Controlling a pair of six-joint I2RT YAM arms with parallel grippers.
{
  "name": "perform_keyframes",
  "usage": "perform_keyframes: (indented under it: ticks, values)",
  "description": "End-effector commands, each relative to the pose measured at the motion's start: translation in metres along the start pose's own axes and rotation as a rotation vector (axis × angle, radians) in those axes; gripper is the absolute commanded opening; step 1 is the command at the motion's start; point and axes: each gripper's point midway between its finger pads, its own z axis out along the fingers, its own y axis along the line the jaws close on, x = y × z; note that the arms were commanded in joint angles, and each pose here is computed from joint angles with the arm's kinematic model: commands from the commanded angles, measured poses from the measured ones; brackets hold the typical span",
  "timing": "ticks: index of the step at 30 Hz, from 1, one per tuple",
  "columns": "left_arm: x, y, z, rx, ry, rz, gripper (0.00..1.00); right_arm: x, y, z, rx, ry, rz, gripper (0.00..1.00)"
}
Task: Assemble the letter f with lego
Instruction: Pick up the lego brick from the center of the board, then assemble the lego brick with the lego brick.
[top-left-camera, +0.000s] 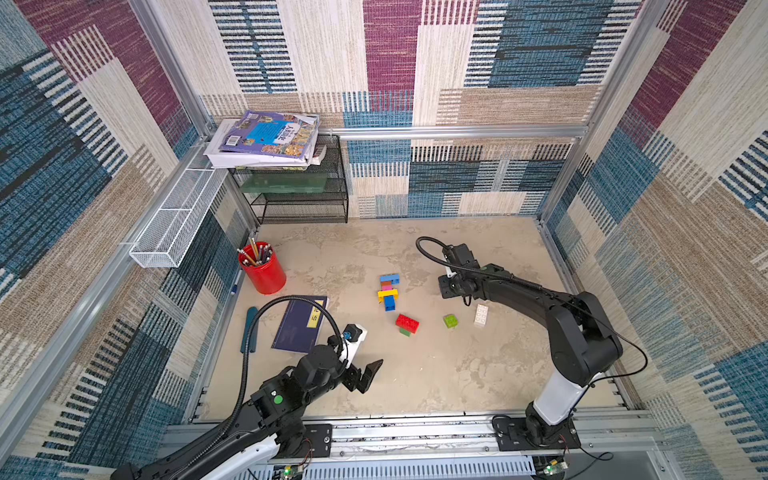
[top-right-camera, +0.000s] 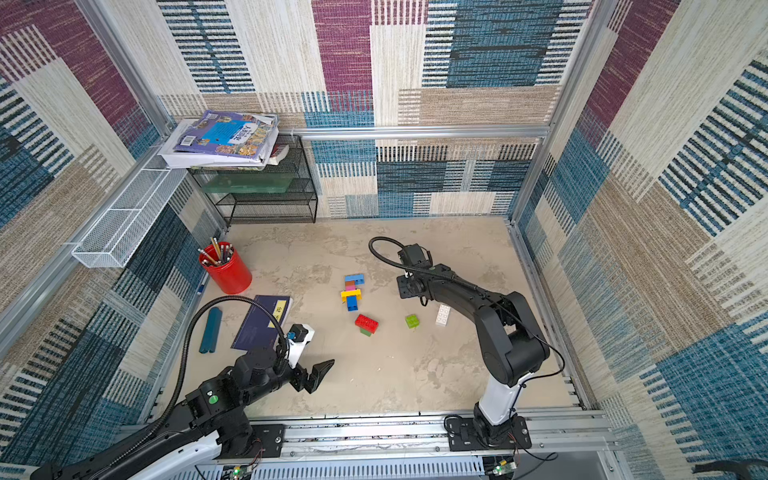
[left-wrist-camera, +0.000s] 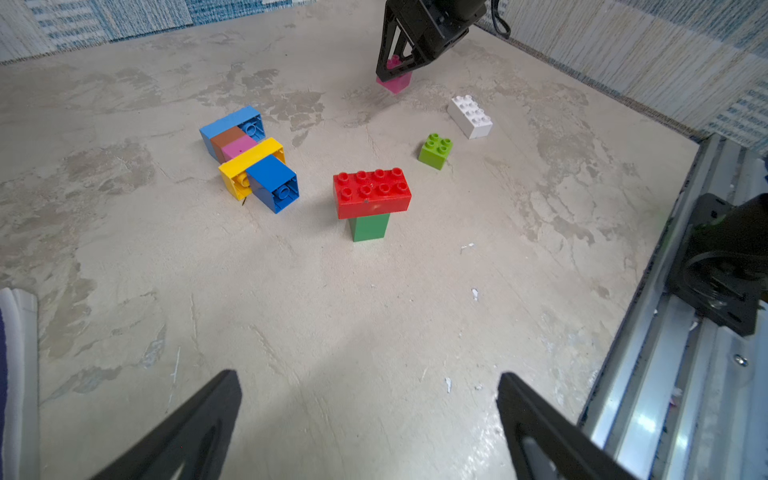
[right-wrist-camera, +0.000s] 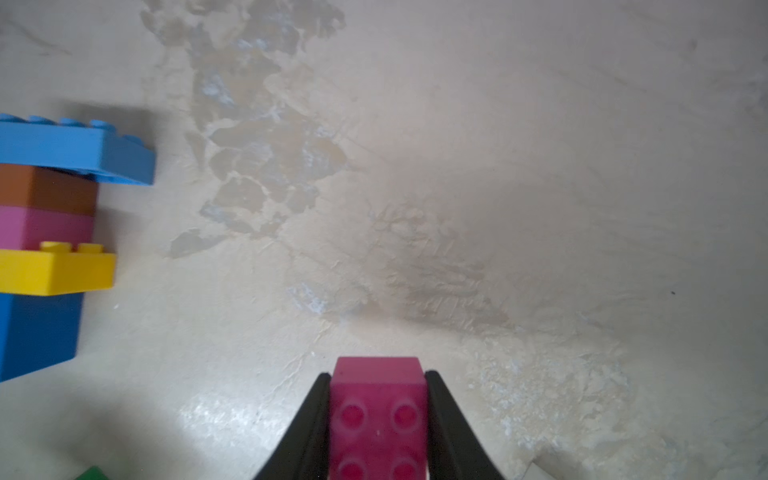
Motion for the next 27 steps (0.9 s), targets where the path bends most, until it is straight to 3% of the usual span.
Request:
perform_keyframes:
  ticks: [1,11,27]
  values:
    - [-0.008,0.007,-0.005,-0.040,-0.049,-0.004,0.99,-0.008,0.016,-0.016,-0.040,-0.020,-0.068,0.30]
    - [-0.013,0.028,-0.015,-0.156,-0.070,-0.006,0.99,-0.010,0.079,-0.046,-0.210,-0.046,-0.272,0.30]
    - [-0.003,0.031,-0.008,-0.173,-0.049,-0.005,0.99,0.036,0.149,-0.051,-0.350,0.026,-0.554,0.30]
